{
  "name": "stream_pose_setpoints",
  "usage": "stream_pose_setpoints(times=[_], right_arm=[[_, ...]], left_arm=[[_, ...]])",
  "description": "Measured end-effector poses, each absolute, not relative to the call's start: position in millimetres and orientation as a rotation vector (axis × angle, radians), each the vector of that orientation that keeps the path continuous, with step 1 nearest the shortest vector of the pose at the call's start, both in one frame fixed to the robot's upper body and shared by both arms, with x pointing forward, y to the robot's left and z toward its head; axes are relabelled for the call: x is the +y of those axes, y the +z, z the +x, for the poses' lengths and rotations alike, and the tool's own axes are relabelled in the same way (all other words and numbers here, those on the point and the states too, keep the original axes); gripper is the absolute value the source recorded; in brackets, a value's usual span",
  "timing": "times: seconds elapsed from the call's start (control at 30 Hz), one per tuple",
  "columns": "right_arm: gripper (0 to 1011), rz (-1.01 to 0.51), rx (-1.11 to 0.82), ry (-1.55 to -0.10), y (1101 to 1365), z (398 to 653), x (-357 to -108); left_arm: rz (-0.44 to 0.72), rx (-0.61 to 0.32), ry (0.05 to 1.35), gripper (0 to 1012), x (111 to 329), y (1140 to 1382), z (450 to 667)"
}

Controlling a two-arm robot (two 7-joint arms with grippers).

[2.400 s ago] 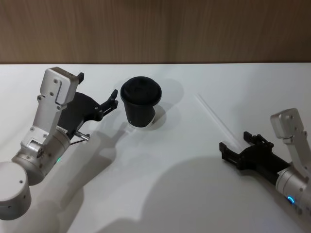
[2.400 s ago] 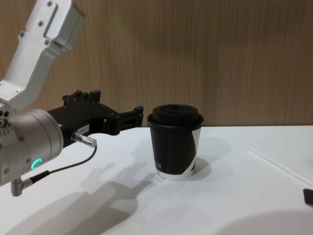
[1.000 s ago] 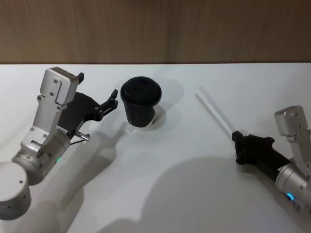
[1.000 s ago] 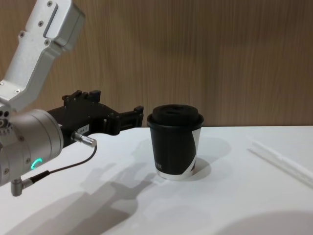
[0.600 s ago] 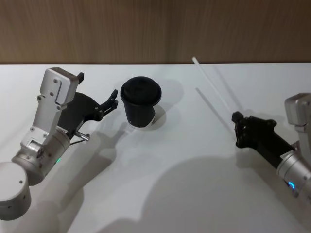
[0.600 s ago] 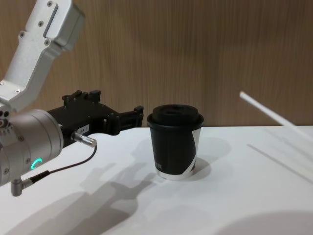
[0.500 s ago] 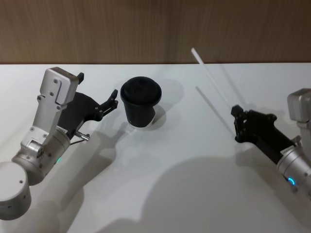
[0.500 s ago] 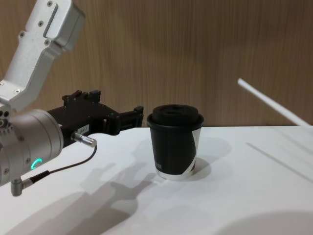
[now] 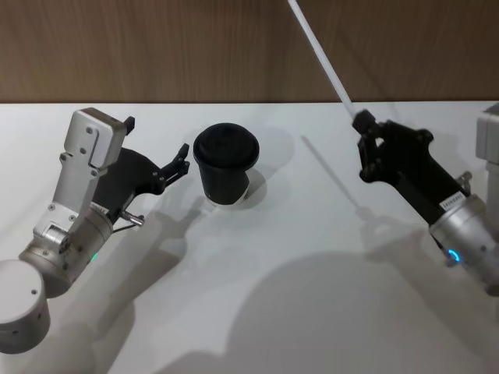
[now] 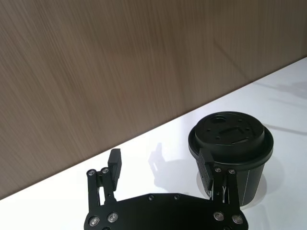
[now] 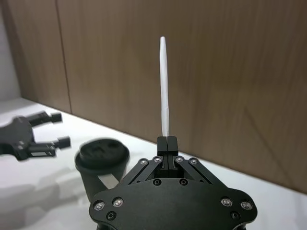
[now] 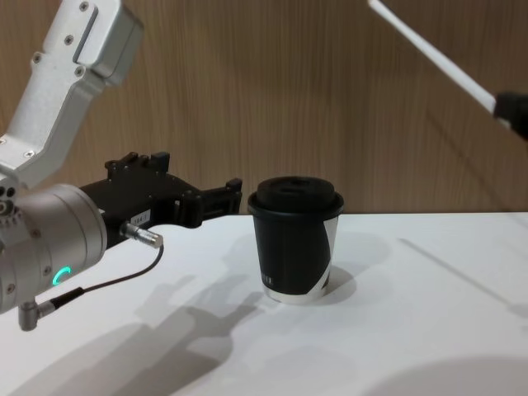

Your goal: Pick up the straw with one hand, pass it to the other hand, and insert it into the cup.

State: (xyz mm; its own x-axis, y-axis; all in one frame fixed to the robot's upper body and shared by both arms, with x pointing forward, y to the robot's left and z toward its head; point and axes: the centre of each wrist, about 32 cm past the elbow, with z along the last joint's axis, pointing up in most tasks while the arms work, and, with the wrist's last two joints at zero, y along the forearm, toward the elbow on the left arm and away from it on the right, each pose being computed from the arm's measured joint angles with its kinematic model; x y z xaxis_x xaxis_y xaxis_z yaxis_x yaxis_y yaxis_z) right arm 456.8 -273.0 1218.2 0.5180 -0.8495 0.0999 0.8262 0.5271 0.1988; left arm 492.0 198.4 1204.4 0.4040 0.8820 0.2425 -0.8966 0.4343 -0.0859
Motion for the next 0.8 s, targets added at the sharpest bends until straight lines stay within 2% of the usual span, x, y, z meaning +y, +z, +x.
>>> stream_pose_setpoints(times=[0.33, 0.8], right_arm=[[1, 0.256, -0.288, -0.868, 1234.8, 473.4, -247.2], [1, 0.288, -0.370, -0.696, 1247.6, 499.2, -214.4]], left_arm=[[0.061, -0.268, 1.124, 1003, 198.4, 1204.4, 492.0], [0.061, -0.268, 1.124, 1002, 198.4, 1204.4, 492.0]])
